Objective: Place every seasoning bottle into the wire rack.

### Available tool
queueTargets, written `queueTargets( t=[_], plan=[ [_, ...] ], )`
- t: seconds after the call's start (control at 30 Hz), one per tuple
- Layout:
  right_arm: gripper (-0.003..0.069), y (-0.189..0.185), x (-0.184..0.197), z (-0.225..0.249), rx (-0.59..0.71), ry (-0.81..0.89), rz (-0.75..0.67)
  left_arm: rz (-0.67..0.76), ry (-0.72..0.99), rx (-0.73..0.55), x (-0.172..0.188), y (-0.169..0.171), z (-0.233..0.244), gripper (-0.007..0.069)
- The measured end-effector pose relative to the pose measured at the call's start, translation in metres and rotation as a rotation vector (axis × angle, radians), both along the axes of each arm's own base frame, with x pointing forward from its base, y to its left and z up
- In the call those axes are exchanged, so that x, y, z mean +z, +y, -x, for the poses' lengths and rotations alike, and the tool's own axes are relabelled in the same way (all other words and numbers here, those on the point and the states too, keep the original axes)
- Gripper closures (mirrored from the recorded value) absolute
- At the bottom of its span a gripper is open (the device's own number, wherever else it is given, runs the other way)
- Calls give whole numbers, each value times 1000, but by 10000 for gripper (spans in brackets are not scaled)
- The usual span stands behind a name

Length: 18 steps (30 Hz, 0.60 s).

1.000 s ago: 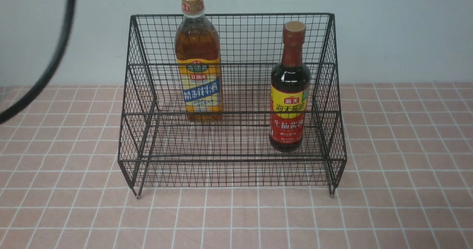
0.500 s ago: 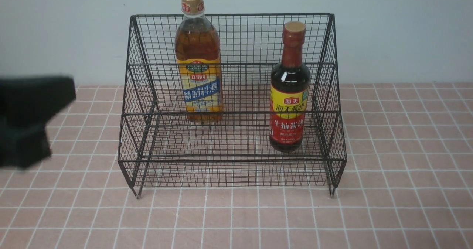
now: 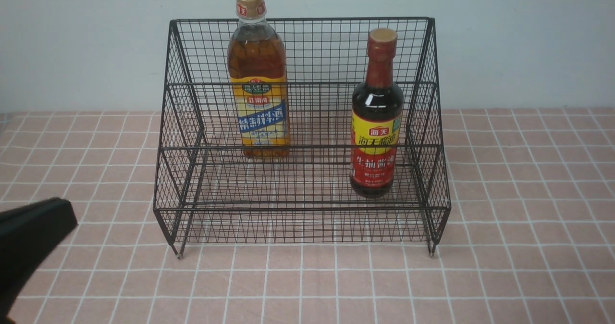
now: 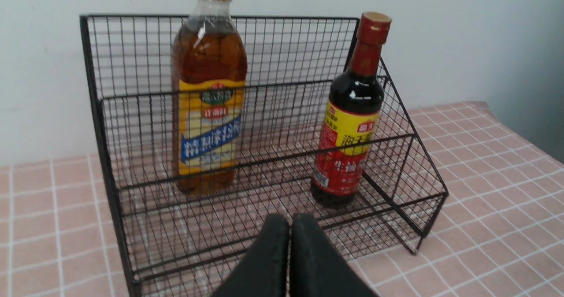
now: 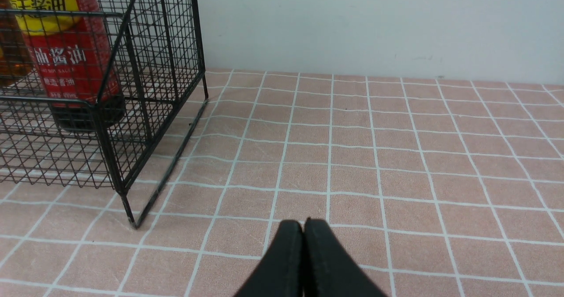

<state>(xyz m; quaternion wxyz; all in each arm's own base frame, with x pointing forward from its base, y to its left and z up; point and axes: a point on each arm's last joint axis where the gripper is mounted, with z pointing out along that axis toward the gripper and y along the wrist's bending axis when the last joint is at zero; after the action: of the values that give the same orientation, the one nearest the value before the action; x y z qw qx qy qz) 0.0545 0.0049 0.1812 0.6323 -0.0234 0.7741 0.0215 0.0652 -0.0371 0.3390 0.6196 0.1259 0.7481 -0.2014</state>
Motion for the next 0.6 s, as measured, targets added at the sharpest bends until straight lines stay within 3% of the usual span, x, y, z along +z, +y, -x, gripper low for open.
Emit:
queueTargets(
  t=[0.23,0.5,0.53,0.6],
  plan=[
    [671,0,0,0,0,0,0,-112,-136,50,-1,9,9,632],
    [671,0,0,0,0,0,0,-177,-180,179,-64,25,27,632],
    [671,0,0,0,0,0,0,-189,-141,236,-90,27,25,632],
    [671,0,0,0,0,0,0,-200,-105,267,-104,28,23,632]
  ],
)
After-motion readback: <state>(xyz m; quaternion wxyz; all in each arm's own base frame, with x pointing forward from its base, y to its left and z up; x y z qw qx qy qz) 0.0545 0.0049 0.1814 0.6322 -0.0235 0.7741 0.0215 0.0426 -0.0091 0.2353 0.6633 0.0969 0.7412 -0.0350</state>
